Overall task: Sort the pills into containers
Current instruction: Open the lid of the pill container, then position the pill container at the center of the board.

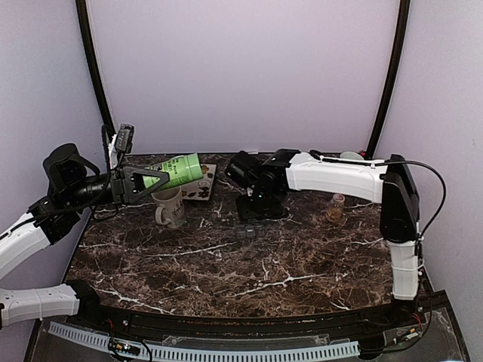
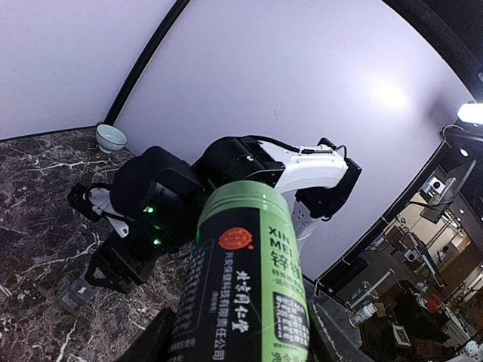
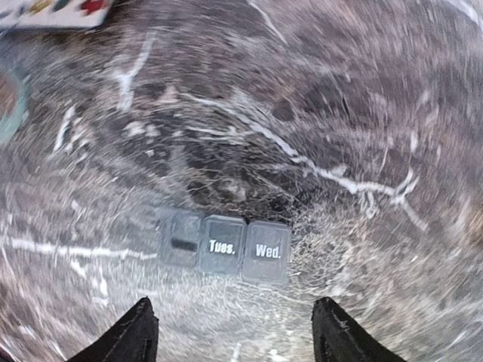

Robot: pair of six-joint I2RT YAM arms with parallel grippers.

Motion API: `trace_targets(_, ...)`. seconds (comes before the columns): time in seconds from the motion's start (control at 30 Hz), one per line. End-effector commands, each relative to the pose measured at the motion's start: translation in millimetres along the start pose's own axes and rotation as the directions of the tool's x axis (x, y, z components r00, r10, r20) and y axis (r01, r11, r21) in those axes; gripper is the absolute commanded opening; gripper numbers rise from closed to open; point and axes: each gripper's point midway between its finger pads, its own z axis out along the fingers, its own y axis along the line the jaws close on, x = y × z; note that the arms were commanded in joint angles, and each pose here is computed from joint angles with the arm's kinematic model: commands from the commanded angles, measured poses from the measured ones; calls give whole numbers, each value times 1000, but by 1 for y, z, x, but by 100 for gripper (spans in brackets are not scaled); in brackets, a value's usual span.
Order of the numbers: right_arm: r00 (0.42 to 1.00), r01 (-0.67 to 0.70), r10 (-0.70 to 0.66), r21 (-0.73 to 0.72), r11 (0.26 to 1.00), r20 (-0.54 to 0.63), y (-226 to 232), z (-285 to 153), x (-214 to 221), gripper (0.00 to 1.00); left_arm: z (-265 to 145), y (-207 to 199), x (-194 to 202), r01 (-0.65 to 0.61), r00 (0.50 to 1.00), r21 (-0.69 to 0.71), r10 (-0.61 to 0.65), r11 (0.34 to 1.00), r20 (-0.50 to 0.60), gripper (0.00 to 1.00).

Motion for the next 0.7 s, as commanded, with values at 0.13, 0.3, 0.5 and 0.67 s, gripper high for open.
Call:
trace_targets(0.13,831,546,-552,89,833,66,-2,-27,11,80,0,1,-16,-27,998,-35,29,999,54,0)
trace_targets(0.3,762,639,-643,74,765,74,-6,-20,23,88,3,5,-23,-17,998,-57,21,998,66,0)
trace_targets(0.5,698,702,-709,100,706,104,-12,-13,27,97,6,10,-28,-2,997,-80,8,997,81,0)
trace_targets(0.67,666,734,-739,88,673,99,-12,1,23,98,8,13,-30,8,997,-89,-1,996,82,0)
